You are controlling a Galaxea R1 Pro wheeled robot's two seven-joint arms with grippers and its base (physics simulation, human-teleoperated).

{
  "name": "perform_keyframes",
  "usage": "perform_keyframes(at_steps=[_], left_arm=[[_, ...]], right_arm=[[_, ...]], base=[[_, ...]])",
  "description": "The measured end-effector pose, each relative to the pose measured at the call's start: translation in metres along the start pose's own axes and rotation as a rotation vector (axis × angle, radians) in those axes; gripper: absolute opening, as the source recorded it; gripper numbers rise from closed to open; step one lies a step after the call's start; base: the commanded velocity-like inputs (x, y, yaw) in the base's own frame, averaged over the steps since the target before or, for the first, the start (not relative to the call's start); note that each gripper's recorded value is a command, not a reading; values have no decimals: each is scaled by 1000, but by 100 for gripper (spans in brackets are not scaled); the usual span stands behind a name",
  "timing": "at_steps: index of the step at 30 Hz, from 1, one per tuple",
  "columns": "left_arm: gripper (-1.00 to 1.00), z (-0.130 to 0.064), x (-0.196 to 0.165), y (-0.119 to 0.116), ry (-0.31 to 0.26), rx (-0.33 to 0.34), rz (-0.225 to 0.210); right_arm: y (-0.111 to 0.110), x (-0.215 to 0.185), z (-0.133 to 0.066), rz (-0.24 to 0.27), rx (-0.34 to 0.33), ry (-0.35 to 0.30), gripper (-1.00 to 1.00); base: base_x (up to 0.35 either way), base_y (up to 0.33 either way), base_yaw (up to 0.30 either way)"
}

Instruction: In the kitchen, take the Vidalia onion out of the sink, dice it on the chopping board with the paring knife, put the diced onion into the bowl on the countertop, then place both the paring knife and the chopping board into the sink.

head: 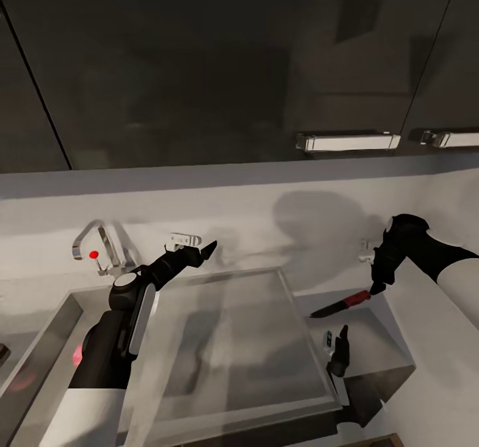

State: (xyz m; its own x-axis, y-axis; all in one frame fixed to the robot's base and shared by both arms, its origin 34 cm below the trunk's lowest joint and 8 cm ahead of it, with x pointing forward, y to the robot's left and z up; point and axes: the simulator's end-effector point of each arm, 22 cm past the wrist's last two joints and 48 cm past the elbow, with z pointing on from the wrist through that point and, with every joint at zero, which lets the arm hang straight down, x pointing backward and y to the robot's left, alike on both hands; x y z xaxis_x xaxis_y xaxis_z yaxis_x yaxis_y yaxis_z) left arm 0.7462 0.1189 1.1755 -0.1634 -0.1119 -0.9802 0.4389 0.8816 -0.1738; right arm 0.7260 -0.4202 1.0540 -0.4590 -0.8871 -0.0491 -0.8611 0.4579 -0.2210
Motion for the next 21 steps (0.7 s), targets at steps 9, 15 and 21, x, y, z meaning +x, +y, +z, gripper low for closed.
perform_keyframes(at_steps=[9,15,21], left_arm=[[100,0,0,0,-1,-1,0],[100,0,0,0,0,-1,0],[100,0,0,0,0,-1,0]], right_arm=[[0,0,0,0,0,0,100],[0,0,0,0,1,0,100],[0,0,0,0,0,0,100]], base=[[70,-33,0],[15,-9,0],[18,-1,0]])
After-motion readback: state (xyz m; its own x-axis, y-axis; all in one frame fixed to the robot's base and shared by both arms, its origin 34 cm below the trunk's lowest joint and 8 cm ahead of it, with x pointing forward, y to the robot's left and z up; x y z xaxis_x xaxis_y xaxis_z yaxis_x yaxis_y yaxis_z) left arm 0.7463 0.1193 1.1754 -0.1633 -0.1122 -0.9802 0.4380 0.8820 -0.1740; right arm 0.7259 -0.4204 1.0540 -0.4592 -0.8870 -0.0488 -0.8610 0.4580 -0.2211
